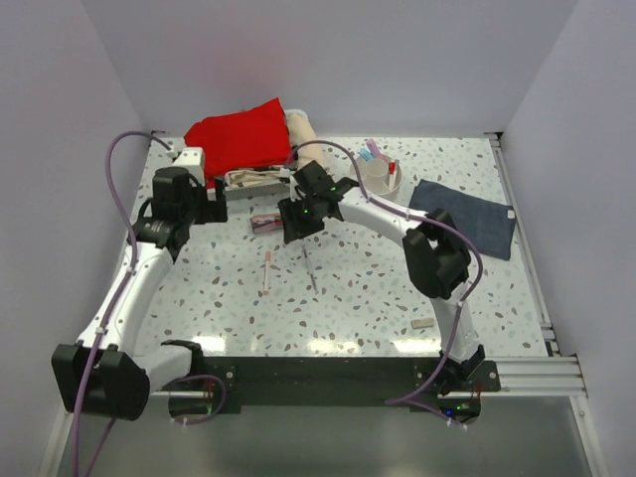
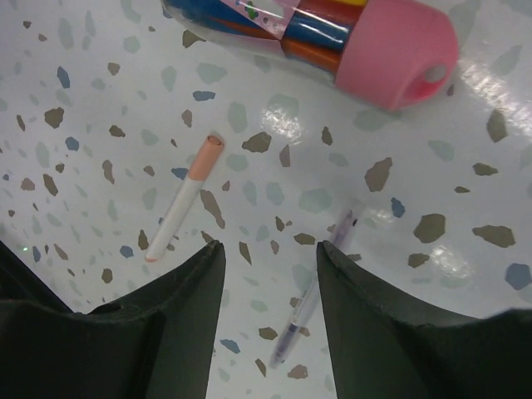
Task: Sort the stationery into containers
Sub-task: Pick up the pen from the center of the board.
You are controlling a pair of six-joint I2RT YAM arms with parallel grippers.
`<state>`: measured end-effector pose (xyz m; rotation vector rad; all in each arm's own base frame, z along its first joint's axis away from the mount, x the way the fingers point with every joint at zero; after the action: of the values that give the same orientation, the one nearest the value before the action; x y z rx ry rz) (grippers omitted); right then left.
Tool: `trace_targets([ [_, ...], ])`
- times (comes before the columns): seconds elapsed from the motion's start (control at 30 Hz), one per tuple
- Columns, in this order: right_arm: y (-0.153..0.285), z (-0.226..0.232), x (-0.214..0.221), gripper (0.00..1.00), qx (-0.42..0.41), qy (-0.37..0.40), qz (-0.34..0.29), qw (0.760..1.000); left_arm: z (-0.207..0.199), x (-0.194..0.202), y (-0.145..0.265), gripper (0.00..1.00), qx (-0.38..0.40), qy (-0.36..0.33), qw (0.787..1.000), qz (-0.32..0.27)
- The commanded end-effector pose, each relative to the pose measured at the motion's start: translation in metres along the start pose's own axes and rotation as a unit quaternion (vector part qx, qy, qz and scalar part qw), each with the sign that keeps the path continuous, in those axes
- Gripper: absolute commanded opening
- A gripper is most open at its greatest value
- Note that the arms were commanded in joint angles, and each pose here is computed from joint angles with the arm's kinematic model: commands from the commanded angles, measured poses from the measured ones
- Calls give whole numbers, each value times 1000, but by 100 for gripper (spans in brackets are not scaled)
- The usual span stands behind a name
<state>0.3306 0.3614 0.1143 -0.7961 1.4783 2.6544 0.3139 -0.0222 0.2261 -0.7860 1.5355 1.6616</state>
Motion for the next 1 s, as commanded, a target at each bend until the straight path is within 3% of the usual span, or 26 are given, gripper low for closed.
trace_targets([
  [0.0,-7,45,-10,50,-38,-40,-1,998,20,27,7,99,-41,41,998,23],
  [0.17,-27,64,-5,50,-31,-73,6,997,38,27,15,100,-71,38,997,9],
  [0.47,-46,62,21,54,88,-116,6,989,52,19,34,100,-96,17,995,0],
  [0.97,-82,59,52,40,149,-110,20,983,52,26,50,100,-95,29,995,-12],
])
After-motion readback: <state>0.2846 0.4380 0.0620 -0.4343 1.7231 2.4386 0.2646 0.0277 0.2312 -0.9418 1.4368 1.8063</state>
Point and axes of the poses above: each gripper's point midway between its finger pads, its own y axis back along the fingers, its own z axis along the line the jaws close on, x = y × z, the point moved 4 cm from there along y, back along the fingers, and after that the axes turned 7 degrees about -y, right-handed, at the moved point
